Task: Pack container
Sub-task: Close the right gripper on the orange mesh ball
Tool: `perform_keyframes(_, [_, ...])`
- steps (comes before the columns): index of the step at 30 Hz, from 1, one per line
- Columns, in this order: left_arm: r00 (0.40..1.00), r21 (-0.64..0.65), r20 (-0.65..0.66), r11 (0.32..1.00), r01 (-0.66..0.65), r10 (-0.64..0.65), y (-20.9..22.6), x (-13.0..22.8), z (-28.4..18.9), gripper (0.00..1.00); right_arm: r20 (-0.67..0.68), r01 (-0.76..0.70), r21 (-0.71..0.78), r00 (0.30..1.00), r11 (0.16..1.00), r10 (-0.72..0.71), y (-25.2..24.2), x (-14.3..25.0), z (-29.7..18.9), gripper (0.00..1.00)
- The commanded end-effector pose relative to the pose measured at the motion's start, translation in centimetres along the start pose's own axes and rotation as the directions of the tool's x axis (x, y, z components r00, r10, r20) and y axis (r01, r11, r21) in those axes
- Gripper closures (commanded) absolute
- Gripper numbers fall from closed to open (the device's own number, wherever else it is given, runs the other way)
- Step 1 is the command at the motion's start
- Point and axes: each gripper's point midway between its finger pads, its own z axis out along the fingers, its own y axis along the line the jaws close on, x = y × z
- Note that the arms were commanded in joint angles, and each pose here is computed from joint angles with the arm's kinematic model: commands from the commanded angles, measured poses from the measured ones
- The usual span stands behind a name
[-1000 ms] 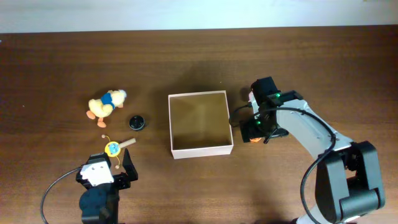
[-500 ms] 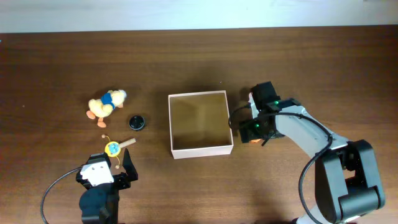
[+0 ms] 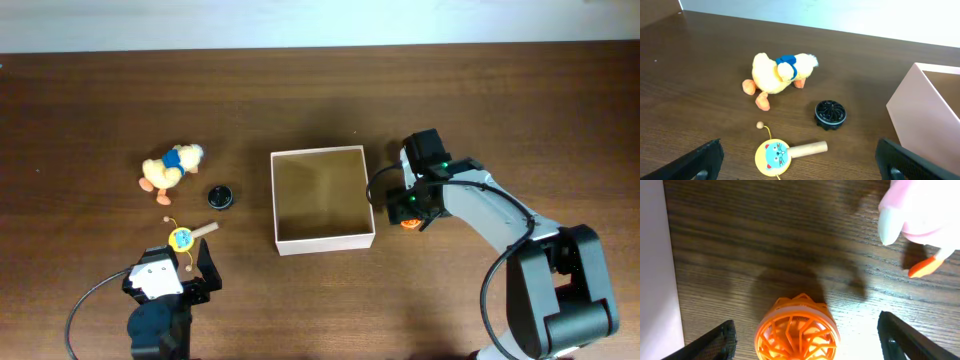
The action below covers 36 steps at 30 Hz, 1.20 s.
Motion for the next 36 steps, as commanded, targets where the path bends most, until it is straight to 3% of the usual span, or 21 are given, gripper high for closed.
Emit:
perform_keyframes(1, [1.000, 0.013, 0.002, 1.000, -0.013, 0.013, -0.2, 0.1, 0.0, 0.01, -0.015, -0.021, 0.009, 1.000, 1.000, 0.021, -0.1, 0.7, 0.6, 0.21])
perform_keyframes(8, [1.000, 0.013, 0.002, 1.000, -0.013, 0.013, -0.2, 0.1, 0.0, 0.01, -0.024, -0.021, 0.011, 0.999, 1.000, 0.022, -0.2, 1.5, 1.3, 0.21])
perform_keyframes(12, [1.000, 0.013, 0.002, 1.000, -0.013, 0.013, -0.2, 0.1, 0.0, 0.01, -0.018, -0.029, 0.010, 0.999, 1.000, 0.030, -0.2, 1.4, 1.4, 0.35])
perform_keyframes(15, [1.000, 0.013, 0.002, 1.000, -0.013, 0.013, -0.2, 0.1, 0.0, 0.01, -0.011, -0.041, 0.010, 0.999, 0.999, 0.041, -0.1, 1.3, 1.4, 0.53])
perform_keyframes(18, [1.000, 0.013, 0.002, 1.000, -0.013, 0.013, -0.2, 0.1, 0.0, 0.01, -0.007, -0.047, 0.009, 0.999, 0.999, 0.048, -0.1, 1.2, 1.4, 0.60])
perform_keyframes(28, [1.000, 0.013, 0.002, 1.000, -0.013, 0.013, -0.2, 0.1, 0.0, 0.01, -0.003, -0.047, 0.009, 0.999, 0.999, 0.047, -0.1, 0.7, 0.9, 0.69])
perform_keyframes(36, [1.000, 0.013, 0.002, 1.000, -0.013, 0.013, -0.2, 0.1, 0.0, 0.01, 0.049, -0.038, 0.037, 0.998, 0.999, 0.037, -0.2, -3.1, -2.8, 0.69])
